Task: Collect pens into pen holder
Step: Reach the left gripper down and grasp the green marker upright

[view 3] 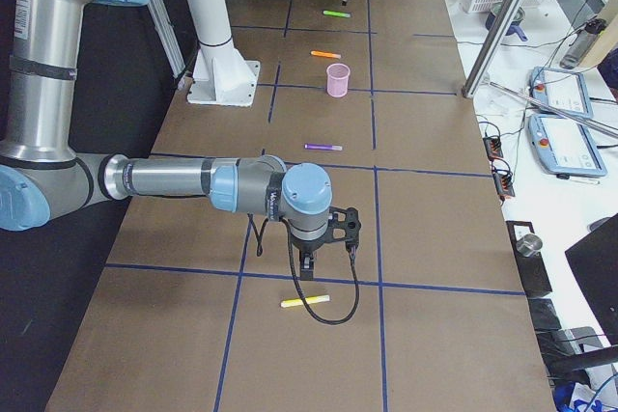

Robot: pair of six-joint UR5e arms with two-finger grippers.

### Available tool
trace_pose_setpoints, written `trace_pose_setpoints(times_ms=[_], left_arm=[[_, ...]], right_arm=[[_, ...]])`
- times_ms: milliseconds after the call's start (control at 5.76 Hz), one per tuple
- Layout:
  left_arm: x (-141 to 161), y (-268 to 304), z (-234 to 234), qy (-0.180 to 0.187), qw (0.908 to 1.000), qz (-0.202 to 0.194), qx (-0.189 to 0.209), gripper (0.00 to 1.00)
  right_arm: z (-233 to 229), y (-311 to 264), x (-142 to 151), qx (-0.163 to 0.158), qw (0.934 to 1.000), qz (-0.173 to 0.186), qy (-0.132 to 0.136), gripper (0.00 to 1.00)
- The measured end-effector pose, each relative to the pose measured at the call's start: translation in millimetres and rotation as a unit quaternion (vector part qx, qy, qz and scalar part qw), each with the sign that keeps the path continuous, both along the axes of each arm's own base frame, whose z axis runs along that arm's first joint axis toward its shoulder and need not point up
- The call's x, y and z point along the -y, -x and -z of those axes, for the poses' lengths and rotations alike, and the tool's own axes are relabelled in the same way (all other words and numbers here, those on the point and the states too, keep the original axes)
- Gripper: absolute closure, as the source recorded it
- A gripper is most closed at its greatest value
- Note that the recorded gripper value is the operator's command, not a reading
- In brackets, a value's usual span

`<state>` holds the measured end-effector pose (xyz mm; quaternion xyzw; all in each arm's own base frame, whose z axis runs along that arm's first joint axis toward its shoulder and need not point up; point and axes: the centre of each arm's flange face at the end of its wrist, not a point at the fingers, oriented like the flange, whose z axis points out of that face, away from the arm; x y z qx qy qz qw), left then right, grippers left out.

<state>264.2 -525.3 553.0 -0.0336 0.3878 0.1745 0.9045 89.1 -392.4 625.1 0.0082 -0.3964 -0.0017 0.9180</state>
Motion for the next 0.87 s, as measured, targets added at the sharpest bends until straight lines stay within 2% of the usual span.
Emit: trace_pose_setpoints(times_ms=[347, 694, 867], left_arm=[[-5.2, -26.2, -4.1, 0.014, 0.9998, -0.008, 0.010, 0.30], [-7.5, -28.4, -10.5, 0.022, 0.9996, -0.010, 0.013, 0.30], [-7.0, -29.5, -12.7, 0.024, 0.9996, -0.011, 0.014, 0.44]], right_arm=[[-0.9, 0.2, -1.1, 0.002, 1.0000, 0.000, 0.001, 0.00], [-2.5, 0.1, -3.2, 0.003, 1.0000, 0.000, 0.003, 0.00], [-2.7, 0.3, -3.4, 0.003, 1.0000, 0.000, 0.003, 0.00]])
